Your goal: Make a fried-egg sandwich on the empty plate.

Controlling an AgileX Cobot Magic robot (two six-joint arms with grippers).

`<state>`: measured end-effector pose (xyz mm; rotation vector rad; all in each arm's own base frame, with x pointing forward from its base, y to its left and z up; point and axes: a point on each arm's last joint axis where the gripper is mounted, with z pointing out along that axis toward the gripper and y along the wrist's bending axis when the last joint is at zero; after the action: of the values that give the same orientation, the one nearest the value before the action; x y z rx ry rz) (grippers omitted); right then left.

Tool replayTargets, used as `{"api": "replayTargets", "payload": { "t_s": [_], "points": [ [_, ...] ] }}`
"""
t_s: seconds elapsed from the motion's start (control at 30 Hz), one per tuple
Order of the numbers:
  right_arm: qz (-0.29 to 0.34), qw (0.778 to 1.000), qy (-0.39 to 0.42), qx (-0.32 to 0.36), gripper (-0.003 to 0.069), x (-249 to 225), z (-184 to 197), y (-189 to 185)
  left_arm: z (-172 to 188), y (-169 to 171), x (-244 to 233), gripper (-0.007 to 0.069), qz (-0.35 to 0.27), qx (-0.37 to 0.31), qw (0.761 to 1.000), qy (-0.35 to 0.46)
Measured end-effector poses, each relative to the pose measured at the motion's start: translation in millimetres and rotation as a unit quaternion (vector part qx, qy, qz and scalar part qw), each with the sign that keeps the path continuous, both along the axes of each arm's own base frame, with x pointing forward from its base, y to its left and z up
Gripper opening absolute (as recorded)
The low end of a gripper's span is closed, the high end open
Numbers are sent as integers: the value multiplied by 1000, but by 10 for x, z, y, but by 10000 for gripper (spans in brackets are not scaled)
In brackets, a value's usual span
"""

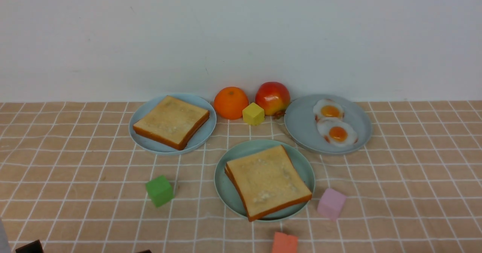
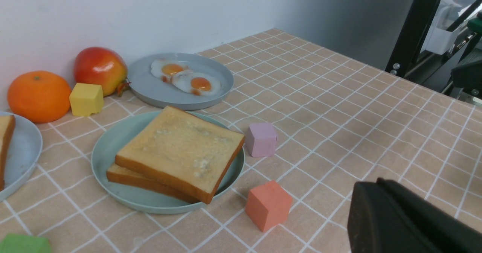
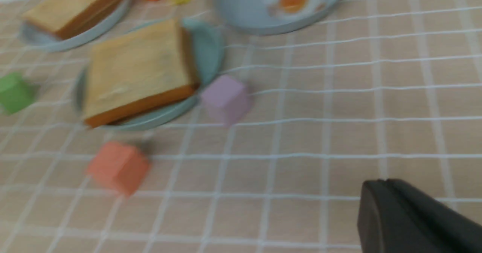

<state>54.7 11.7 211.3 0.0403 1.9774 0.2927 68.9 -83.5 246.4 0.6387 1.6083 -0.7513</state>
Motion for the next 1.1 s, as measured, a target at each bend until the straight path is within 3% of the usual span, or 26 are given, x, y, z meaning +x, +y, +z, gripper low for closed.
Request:
{"api": "replayTargets", "payload": {
  "t_s": [0.1,0.27,1.1],
  "points": [
    [-56,998,-37,-18,-15,1,-132,-72,0,0,0,-13,0,0,1000,0],
    [-89,994,-48,-37,-15,-24,-372,-109,1,0,0,-13,0,0,1000,0],
    [-70,995,-50,-46,-9,-28,-373,-79,-15,2,-2,-2,0,6,1000,5]
  ]
}}
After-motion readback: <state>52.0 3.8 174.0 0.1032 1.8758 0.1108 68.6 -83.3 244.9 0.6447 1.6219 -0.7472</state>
